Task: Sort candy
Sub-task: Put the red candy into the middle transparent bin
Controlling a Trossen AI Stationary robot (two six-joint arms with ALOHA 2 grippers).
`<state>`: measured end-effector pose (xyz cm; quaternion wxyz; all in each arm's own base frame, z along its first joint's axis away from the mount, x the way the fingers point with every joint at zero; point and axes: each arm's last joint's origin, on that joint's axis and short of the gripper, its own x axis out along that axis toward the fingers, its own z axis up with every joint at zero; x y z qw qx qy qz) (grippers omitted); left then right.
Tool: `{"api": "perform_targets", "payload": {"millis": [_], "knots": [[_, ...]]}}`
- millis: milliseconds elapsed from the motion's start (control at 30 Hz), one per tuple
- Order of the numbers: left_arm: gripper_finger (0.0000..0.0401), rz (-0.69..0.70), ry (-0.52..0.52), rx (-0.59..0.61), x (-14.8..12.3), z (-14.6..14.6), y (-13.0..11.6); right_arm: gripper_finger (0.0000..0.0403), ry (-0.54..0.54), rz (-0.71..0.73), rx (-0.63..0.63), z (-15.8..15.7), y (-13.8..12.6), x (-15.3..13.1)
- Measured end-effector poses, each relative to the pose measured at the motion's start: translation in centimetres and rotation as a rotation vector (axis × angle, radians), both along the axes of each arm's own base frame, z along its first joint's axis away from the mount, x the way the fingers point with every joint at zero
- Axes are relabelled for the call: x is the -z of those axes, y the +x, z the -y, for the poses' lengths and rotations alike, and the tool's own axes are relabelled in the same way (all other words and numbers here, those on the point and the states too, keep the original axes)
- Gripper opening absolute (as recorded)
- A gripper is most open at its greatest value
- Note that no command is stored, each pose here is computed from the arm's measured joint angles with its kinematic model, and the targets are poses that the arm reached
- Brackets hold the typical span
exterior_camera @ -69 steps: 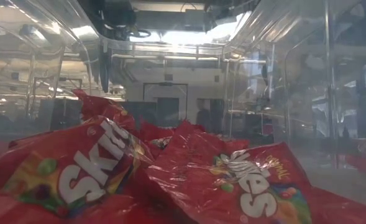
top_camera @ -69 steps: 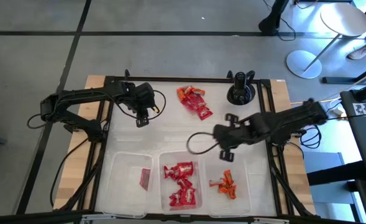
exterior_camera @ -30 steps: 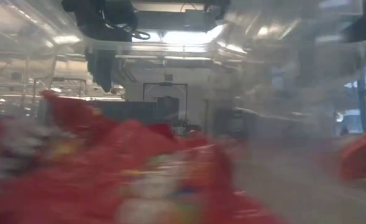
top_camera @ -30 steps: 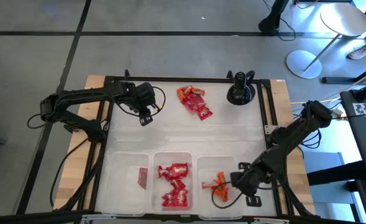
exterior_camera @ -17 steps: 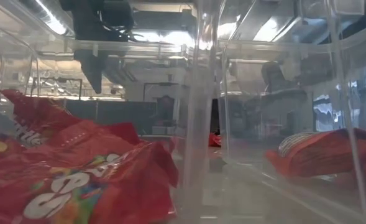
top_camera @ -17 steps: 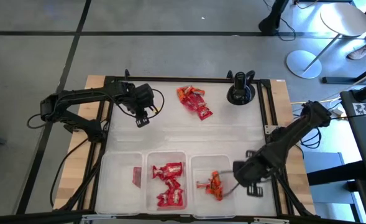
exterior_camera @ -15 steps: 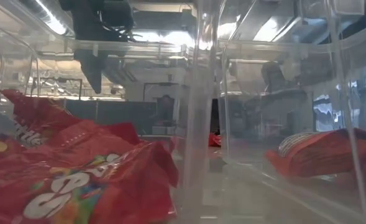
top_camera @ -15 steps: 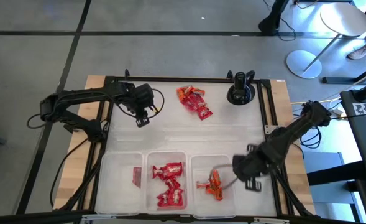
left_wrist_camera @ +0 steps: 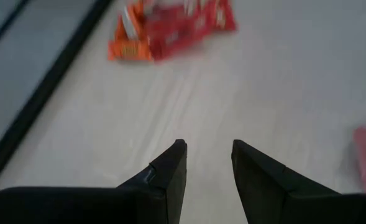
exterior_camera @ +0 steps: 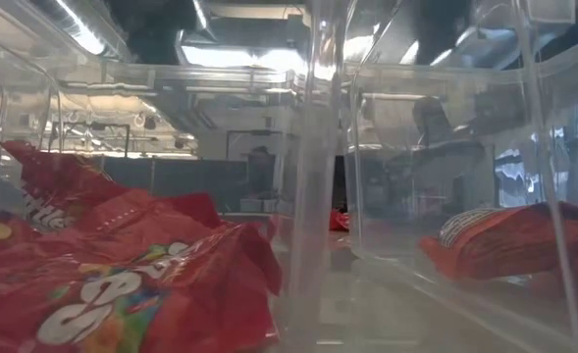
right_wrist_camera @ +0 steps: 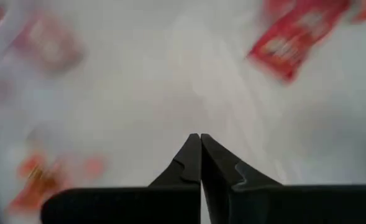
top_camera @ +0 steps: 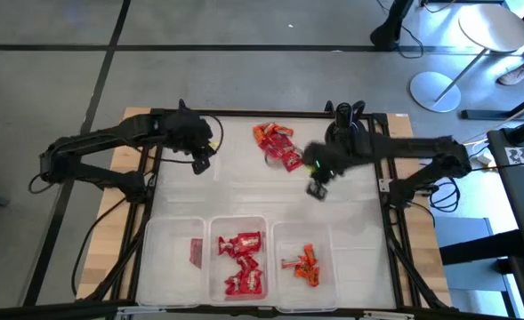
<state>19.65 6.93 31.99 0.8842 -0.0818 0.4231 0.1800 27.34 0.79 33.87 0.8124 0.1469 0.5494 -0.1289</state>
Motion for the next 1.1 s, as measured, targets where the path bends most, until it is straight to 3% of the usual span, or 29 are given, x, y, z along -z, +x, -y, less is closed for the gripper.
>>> {"api": "perform_targets", "payload": {"millis": [133, 267, 433, 567, 767, 1100], "knots": [[0.0119, 0.102, 0.003, -0.034, -1.1, 0.2, -0.5, 0.0033, 0.061, -0.017, 0.098, 5.0, 1.0, 2.4], [0.0119, 0.138, 0.002, -0.046, -1.5, 0.3, -0.7, 0.0098, 0.134, -0.097, 0.210, 8.9, 1.6, 5.7], [0.0119, 0.143, -0.012, -0.067, -1.5, 0.2, -0.7, 0.0186, 0.142, -0.158, 0.219, 11.6, 3.4, 9.3], [0.0119, 0.150, -0.032, -0.094, -1.5, 0.1, -0.6, 0.0228, 0.148, -0.183, 0.206, 12.8, 4.5, 11.7], [0.0119, 0.160, -0.061, -0.127, -1.4, 0.1, -0.6, 0.0243, 0.094, -0.258, 0.180, 13.2, 5.3, 14.1], [0.0119, 0.165, -0.067, -0.145, -1.5, 0.1, -0.6, 0.0239, 0.007, -0.226, 0.155, 13.9, 6.5, 15.5]]}}
